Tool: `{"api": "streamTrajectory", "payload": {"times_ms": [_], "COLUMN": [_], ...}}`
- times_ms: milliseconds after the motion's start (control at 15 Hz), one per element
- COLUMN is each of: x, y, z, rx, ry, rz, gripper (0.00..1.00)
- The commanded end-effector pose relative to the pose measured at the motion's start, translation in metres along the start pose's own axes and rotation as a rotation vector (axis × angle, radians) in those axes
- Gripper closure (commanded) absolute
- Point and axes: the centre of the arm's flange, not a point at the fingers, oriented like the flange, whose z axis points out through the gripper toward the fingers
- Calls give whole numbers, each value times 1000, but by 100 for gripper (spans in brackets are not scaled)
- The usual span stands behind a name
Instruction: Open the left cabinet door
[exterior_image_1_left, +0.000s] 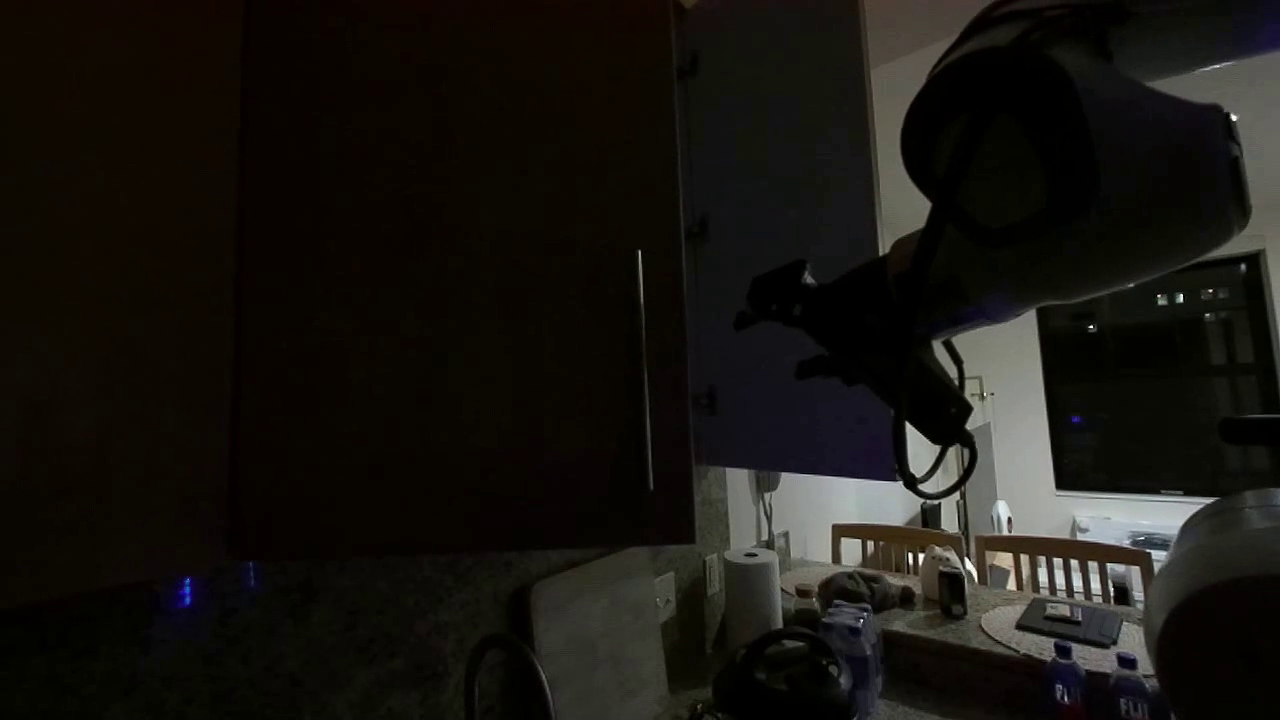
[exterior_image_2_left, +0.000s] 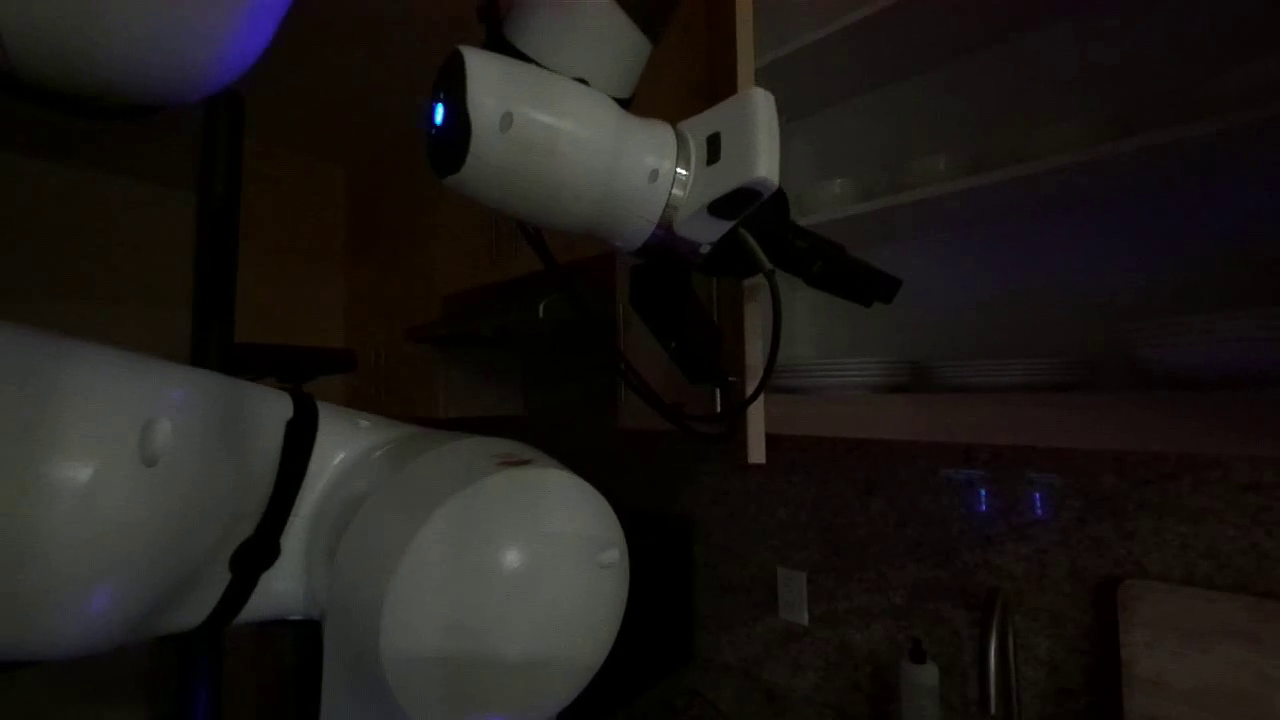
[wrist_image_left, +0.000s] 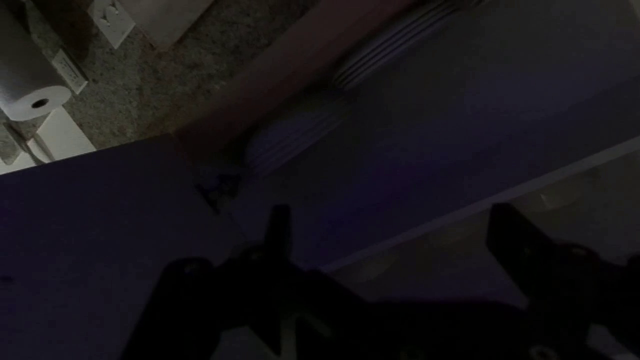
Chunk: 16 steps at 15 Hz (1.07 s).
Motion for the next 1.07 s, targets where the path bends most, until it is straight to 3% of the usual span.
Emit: {"api": "streamTrajectory", "payload": {"times_ms": [0,400,733,800,1000], "x": [33,34,35,-10,-7], "y": [-23,-44,-55,-31,-32], "z": [-61,-43,-27,34,39], "rx": [-28,65,15,66,62], "ry": [-70,-148,-205,-145,-142], "rz": [-73,-254,-313,-268,-268], "gripper": [0,0,0,0,0]}}
